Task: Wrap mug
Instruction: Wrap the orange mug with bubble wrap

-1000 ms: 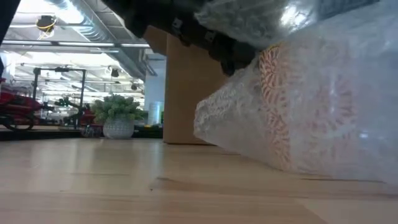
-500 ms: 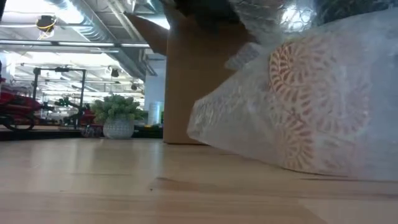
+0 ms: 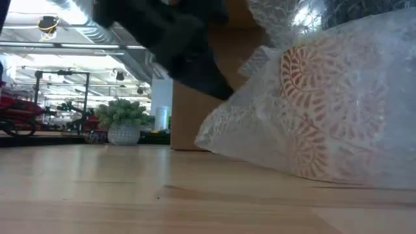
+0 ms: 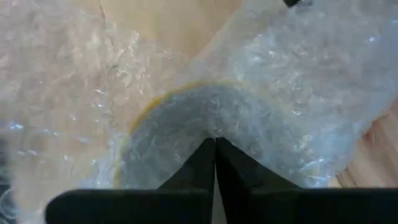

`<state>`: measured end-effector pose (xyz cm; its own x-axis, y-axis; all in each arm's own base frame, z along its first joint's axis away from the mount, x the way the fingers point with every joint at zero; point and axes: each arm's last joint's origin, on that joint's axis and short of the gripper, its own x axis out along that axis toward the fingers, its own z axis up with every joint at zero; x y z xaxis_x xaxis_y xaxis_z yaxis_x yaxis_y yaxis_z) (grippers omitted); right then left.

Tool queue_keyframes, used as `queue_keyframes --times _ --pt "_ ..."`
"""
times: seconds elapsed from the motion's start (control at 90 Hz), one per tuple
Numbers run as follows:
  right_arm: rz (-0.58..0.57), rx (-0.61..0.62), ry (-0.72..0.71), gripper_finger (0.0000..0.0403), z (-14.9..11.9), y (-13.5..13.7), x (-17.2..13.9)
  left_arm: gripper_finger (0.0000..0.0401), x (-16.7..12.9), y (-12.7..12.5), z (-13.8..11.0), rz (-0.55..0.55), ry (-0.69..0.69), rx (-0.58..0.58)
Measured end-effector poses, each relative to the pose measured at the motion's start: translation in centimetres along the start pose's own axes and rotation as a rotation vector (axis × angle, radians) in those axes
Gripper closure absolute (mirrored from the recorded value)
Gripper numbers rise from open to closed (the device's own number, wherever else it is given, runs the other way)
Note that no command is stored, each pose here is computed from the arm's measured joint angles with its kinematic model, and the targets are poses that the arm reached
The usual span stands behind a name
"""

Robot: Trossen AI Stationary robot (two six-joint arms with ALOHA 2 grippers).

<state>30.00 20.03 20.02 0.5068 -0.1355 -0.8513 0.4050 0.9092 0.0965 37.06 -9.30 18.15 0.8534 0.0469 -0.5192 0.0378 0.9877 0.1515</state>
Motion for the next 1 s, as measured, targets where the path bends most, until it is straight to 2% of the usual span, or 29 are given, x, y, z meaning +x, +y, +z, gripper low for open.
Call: queue_keyframes --times 0.111,0.2,0.311,0.511,0.733,0.856,1.0 --pt "0.005 0.002 -0.004 0.0403 0.0 0.0 0.0 0.0401 0.0 -1.1 1.3 -0.181 -0.142 -0.02" --pt "0.013 -0.007 -0.01 0.0403 0.1 0.1 0.0 0.0401 -0.2 -1.9 1.5 -0.242 -0.185 -0.003" --pt "0.018 -0.013 -0.018 0.0403 0.2 0.2 0.0 0.0401 -0.4 -2.5 1.8 -0.249 -0.215 0.012" --pt "0.022 -0.01 -0.038 0.0403 0.3 0.3 0.0 0.0401 2.0 -3.3 0.9 -0.25 -0.197 -0.015" --pt "0.028 -0.014 -0.02 0.0403 0.4 0.4 -0.3 0.0401 3.4 -3.8 0.9 -0.193 -0.17 -0.042" --pt "0.021 -0.041 0.029 0.0403 1.4 0.8 -1.9 0.0401 3.4 -3.7 0.9 -0.188 -0.154 -0.04" --pt "0.035 -0.062 0.075 0.0403 3.4 1.2 -5.7 0.0401 3.4 -3.7 0.9 -0.185 -0.154 -0.041"
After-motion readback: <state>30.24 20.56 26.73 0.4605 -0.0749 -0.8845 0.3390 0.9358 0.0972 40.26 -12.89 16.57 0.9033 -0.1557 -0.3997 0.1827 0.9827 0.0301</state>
